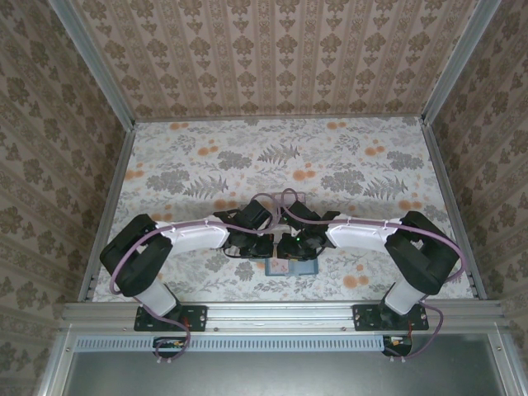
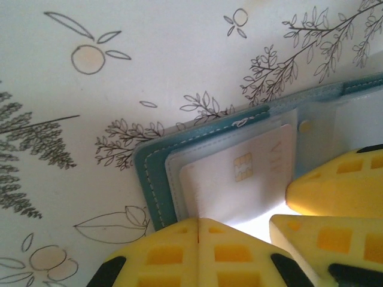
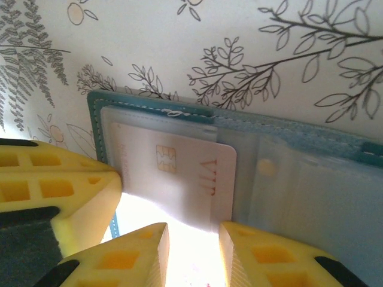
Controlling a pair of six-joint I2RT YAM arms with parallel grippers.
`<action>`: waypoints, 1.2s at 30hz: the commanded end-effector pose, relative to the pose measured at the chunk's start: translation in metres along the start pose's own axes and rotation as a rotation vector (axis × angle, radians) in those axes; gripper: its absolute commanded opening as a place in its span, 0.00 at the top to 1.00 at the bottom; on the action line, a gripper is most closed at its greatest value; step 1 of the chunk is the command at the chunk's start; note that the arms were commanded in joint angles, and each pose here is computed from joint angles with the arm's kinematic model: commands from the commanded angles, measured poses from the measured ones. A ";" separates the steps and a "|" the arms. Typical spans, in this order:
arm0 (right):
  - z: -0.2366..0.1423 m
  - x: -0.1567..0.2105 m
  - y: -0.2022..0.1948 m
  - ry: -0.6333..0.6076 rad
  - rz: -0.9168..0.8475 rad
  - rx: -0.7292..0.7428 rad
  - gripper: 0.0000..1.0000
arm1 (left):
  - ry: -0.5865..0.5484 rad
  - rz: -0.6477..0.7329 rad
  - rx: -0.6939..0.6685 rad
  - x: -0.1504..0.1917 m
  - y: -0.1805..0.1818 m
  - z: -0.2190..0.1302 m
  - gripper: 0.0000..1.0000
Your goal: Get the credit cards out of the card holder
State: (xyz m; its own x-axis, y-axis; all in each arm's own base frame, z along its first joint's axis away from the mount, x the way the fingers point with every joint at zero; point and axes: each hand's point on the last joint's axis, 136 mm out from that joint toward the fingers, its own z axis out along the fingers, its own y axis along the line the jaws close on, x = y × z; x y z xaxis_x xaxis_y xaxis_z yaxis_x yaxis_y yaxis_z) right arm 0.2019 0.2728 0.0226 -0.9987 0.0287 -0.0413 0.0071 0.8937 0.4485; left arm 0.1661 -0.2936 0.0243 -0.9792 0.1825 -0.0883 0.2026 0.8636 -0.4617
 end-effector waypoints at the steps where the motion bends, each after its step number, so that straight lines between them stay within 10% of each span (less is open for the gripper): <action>1: -0.004 0.005 -0.026 0.006 0.011 0.125 0.69 | 0.016 0.010 -0.054 0.009 0.010 -0.005 0.99; 36: -0.002 0.005 -0.013 0.018 -0.001 0.050 0.75 | 0.059 0.055 -0.029 0.006 -0.009 0.009 1.00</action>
State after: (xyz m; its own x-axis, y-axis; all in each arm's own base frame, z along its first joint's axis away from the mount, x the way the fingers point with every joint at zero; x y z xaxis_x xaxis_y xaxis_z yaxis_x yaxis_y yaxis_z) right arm 0.2007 0.2603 0.0253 -0.9985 0.0289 -0.0470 0.0077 0.9167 0.3994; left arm 0.1639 -0.3041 0.0243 -0.9732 0.2188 -0.0703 0.2271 0.8689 -0.4399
